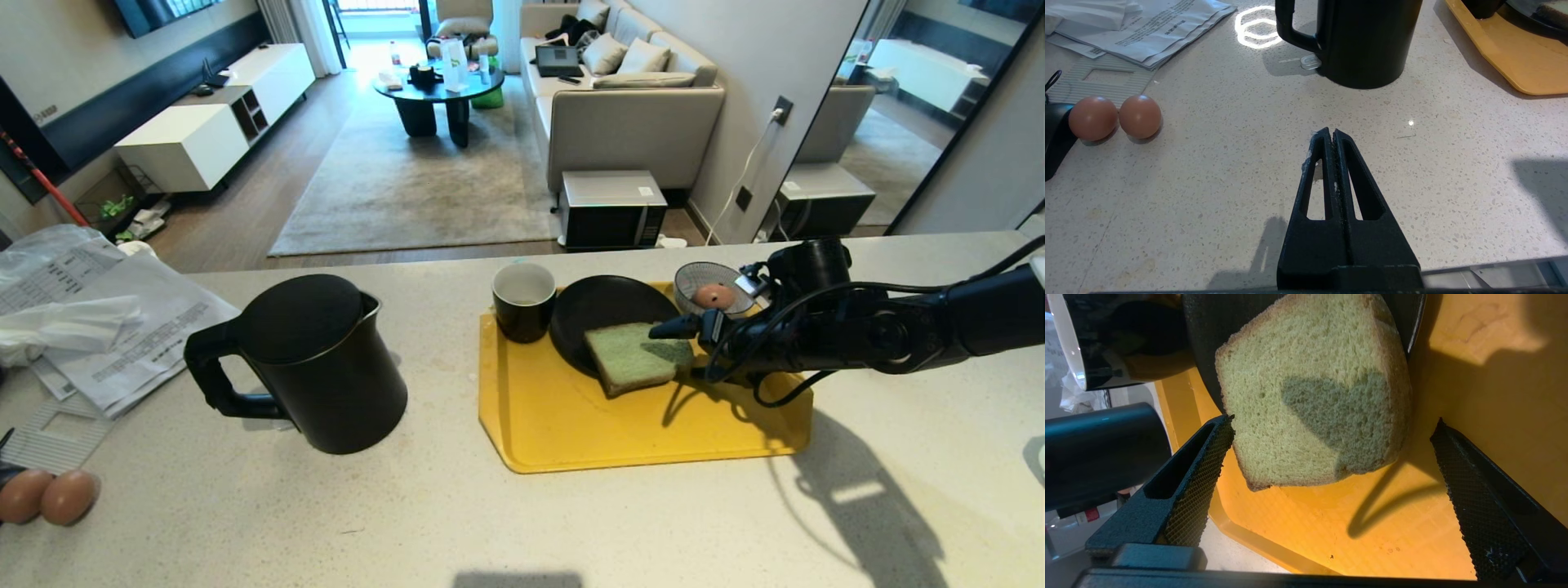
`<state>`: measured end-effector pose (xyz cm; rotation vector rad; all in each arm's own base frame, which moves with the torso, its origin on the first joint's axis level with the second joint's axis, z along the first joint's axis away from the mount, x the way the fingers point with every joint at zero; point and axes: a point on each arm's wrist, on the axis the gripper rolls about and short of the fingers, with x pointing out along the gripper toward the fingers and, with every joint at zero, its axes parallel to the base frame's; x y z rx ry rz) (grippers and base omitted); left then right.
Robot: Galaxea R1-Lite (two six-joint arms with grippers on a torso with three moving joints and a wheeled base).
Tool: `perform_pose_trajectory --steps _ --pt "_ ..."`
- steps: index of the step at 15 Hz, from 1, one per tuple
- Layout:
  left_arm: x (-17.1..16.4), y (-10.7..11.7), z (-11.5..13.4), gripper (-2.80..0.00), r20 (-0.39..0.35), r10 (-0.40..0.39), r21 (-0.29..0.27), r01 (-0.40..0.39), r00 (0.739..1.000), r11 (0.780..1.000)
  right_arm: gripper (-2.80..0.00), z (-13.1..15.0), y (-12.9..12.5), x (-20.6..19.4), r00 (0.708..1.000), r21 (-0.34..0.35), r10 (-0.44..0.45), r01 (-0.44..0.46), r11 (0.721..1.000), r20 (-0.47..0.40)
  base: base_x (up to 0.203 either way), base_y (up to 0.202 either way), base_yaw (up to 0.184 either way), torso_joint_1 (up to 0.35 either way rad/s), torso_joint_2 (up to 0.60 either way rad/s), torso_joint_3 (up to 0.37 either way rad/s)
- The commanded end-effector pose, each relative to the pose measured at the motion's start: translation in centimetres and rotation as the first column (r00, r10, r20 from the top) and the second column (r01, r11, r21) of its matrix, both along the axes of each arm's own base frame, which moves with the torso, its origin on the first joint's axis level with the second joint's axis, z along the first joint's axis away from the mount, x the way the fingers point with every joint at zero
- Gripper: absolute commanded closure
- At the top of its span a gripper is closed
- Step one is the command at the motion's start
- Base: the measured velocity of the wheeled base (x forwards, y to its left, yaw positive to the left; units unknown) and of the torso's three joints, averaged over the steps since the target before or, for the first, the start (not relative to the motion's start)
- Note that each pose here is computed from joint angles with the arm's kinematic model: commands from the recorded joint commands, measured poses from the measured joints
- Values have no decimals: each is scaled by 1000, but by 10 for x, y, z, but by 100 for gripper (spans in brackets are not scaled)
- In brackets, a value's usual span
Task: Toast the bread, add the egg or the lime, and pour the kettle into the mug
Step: Pick up the bread slice
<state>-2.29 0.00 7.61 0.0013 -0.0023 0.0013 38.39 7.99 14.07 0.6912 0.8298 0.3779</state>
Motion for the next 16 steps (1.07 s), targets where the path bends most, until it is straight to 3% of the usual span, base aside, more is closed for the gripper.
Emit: perform_pose_trajectory --steps 1,4,5,16 --pt "0 0 0 0 1 0 0 0 1000 1000 -280 1 0 1 1000 5 0 0 1000 1 0 0 0 0 0 0" --pt "0 0 0 0 1 0 0 0 1000 1000 -280 2 0 1 1000 5 0 0 1000 1 0 0 0 0 0 0" --pt "0 0 0 0 1 0 0 0 1000 1000 0 2 0 1 1000 5 0 0 1000 0 0 0 0 0 0 0" --pt "0 0 0 0 1 0 -1 0 1000 1000 0 0 -4 -3 1000 0 -13 13 1000 -12 0 0 0 0 0 0"
